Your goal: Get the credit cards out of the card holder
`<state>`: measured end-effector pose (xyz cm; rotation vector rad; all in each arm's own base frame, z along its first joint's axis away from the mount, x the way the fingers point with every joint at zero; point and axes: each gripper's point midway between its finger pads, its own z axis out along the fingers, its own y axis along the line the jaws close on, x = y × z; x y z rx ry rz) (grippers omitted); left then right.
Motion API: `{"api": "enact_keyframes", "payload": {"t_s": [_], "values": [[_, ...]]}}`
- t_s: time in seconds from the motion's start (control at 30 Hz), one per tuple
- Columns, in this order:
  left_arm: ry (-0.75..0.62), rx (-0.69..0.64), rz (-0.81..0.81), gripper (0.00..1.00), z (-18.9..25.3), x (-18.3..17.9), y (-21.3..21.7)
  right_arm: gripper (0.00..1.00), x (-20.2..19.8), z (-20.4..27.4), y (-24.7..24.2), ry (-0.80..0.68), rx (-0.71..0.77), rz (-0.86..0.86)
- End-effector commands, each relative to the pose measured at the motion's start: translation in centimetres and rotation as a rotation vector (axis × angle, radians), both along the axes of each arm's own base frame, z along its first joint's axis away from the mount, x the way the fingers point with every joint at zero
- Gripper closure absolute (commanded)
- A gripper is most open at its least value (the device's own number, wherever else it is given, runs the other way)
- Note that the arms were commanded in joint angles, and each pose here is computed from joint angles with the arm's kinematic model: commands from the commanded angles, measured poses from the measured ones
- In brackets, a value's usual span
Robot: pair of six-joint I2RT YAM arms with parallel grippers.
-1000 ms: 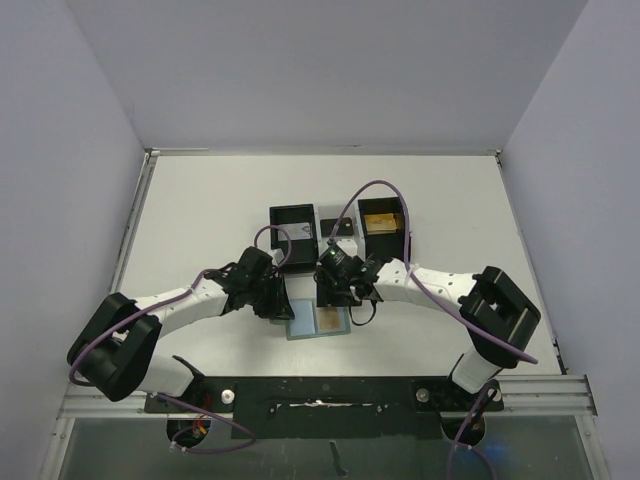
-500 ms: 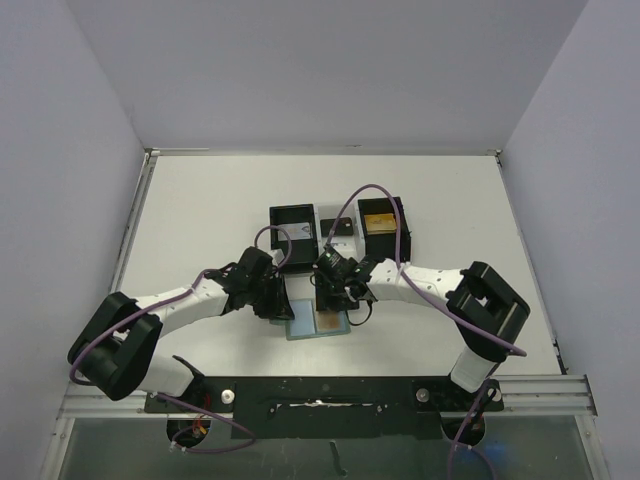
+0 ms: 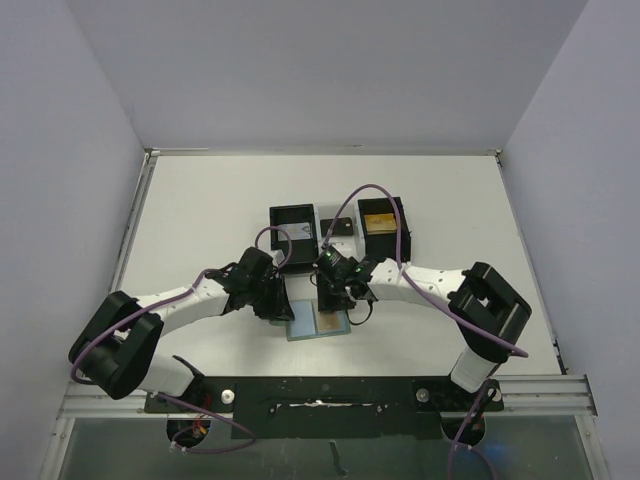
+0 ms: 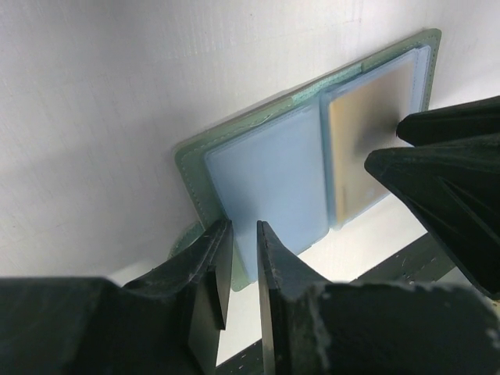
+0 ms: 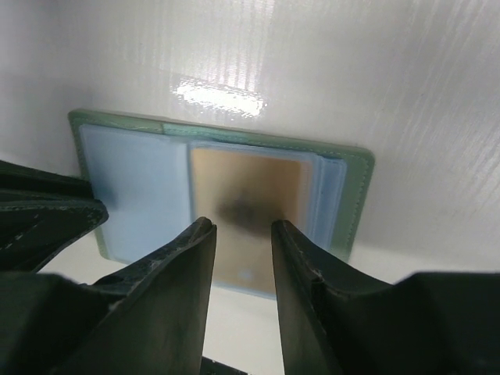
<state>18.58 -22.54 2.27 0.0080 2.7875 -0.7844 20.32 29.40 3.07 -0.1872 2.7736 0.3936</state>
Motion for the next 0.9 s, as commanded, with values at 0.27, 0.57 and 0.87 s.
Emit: {"api": "enact_keyframes", "payload": {"t_s": [0.27, 0.57, 0.87], "values": [[-0.045, -0.049, -0.027, 0.83, 1.3, 1.0, -1.4, 0.65, 0.8, 4.5, 2.2, -0.082, 0.139, 0.025], [-0.049, -0.047, -0.022, 0.83, 1.3, 1.1, -1.3, 0.46, 0.9, 2.9, -0.6, -0.069, -0.008, -0.052], [-0.046, -0.049, -0.028, 0.83, 1.3, 1.1, -1.4, 0.49, 0.5, 1.6, 0.8, -0.036, 0.003, -0.002]]}}
